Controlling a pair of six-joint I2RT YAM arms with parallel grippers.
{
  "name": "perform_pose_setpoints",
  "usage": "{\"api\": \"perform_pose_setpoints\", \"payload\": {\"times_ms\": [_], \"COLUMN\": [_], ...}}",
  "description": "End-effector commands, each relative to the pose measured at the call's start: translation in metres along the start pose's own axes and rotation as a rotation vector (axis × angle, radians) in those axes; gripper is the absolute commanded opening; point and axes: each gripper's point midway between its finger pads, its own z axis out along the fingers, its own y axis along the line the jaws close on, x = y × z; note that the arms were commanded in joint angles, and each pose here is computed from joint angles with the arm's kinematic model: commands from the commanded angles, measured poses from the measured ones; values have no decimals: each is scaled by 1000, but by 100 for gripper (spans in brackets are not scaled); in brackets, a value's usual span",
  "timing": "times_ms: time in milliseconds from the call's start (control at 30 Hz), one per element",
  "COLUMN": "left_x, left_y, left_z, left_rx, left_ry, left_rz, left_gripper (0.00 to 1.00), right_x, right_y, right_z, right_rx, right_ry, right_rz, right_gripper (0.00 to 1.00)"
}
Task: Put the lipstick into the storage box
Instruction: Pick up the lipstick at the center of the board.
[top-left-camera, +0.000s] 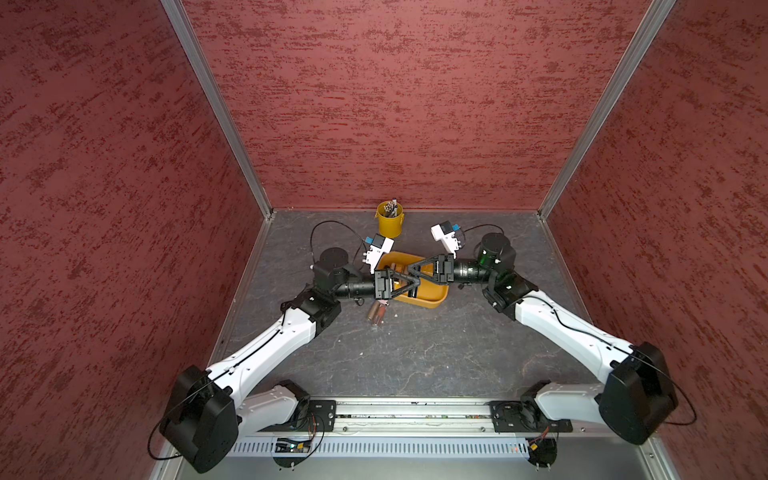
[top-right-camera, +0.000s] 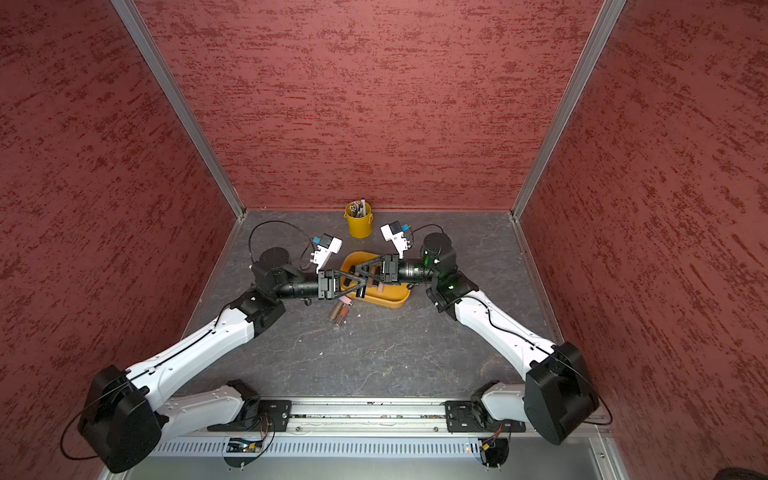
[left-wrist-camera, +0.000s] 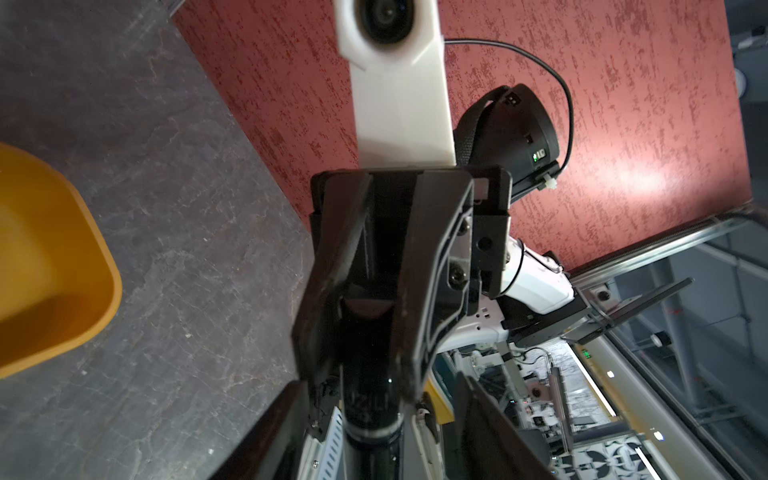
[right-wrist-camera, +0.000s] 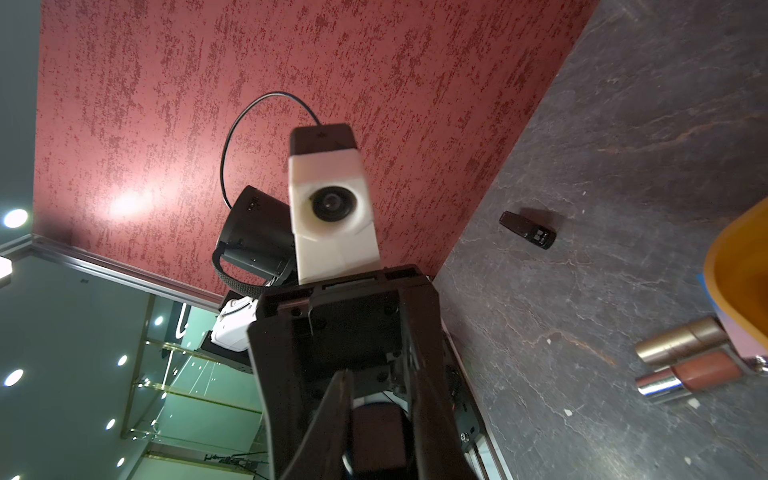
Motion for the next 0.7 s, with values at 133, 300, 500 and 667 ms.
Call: {"api": "perform_pose_setpoints", "payload": {"times_ms": [133,300,500,667], "left_x": [-12,-16,10,34], "left_y": [3,46,97,121], "left_z": [-23,-64,-117,-129], "left_rx": [-67,-470,-862,-953], "left_ry": [-70,-182,-185,-160], "left_rz": [21,42,10,-6], "left_gripper": [100,100,99,99], "right_x": [-4,-6,-12,-19], "right_y": [-11,-56,-107,-147], "right_z": [-6,-15,-32,-42], "right_rx": [133,387,672,858], "right_ry": [-10,-6,12,37], "right_rz": [-51,-33,-37,-36], "right_gripper": [10,10,11,12]}}
